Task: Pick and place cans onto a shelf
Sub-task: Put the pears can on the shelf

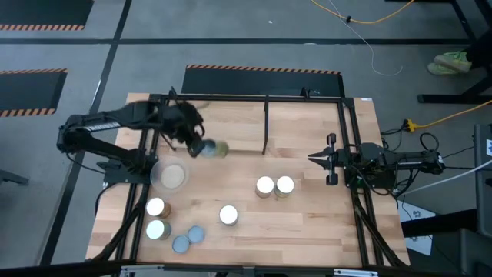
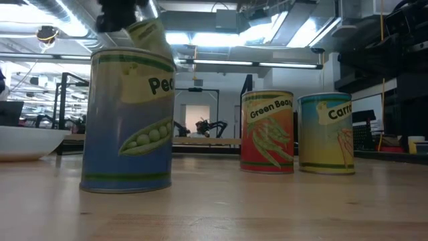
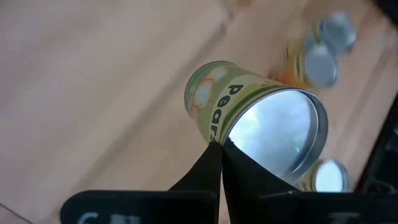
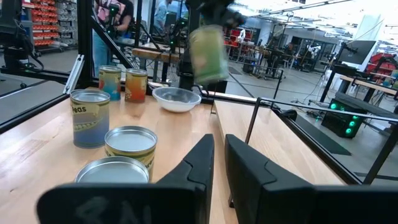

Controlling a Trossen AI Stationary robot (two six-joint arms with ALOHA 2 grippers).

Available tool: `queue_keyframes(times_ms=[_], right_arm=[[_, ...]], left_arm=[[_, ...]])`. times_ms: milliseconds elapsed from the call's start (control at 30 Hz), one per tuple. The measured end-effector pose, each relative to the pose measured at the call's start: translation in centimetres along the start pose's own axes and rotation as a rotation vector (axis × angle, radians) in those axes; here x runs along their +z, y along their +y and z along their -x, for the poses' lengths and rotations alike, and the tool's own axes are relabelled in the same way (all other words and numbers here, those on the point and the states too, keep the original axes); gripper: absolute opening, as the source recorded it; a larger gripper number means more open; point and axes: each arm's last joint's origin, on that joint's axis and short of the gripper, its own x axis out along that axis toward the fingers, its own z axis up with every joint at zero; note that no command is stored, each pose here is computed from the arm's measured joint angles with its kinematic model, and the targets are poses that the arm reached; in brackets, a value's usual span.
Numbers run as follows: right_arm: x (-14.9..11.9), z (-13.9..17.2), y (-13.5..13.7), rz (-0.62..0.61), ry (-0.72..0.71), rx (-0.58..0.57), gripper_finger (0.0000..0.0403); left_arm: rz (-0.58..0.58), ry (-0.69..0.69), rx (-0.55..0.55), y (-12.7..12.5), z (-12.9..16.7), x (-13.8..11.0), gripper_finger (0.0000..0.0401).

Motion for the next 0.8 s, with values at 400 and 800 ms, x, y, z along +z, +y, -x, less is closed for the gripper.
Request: queue_keyframes(times_ms=[400,800], right_arm=[[0.0,0.0,0.0,0.003,0.000,0.000,0.0045],[0.0,0.0,0.0,0.003,0.000,0.000,0.0045]], left_arm=[[-0.145,-0.072,0.280,3.7,3.6,6.1,0.0000],[-0.073,0.267,0.426,10.8,-0.2,8.8,0.0000]])
